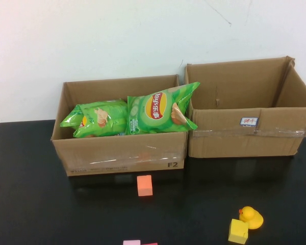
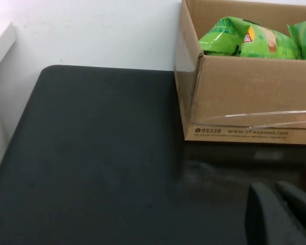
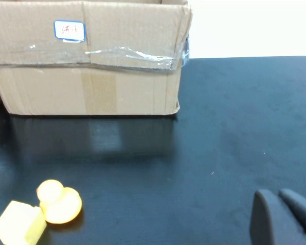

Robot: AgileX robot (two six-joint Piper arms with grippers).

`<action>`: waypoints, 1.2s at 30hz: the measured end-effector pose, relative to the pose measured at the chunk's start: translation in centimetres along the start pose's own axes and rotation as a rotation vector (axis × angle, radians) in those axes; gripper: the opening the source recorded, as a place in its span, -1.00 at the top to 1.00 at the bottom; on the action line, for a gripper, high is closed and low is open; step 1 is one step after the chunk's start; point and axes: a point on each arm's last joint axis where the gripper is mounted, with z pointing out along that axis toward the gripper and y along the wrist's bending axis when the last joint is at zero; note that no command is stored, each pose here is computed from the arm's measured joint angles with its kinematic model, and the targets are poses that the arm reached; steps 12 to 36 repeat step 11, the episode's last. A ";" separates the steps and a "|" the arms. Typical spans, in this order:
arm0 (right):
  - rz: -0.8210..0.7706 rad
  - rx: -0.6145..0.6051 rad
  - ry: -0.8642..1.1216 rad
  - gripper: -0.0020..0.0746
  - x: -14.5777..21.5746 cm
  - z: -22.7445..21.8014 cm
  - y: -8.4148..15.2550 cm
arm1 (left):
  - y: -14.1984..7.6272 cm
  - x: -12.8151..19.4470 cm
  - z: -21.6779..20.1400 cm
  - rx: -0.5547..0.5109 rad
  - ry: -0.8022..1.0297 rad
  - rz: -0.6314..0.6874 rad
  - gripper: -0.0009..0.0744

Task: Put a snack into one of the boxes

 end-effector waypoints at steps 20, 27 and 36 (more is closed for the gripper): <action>0.000 0.000 0.006 0.95 0.1 0.0 0.0 | 0.0 0.0 0.0 0.000 0.000 0.000 0.98; 0.000 0.000 0.006 0.95 0.1 0.0 0.0 | 0.0 0.0 0.0 0.000 0.000 0.000 0.98; 0.000 0.000 0.006 0.95 0.1 0.0 0.0 | 0.0 0.0 0.0 0.000 0.000 0.000 0.98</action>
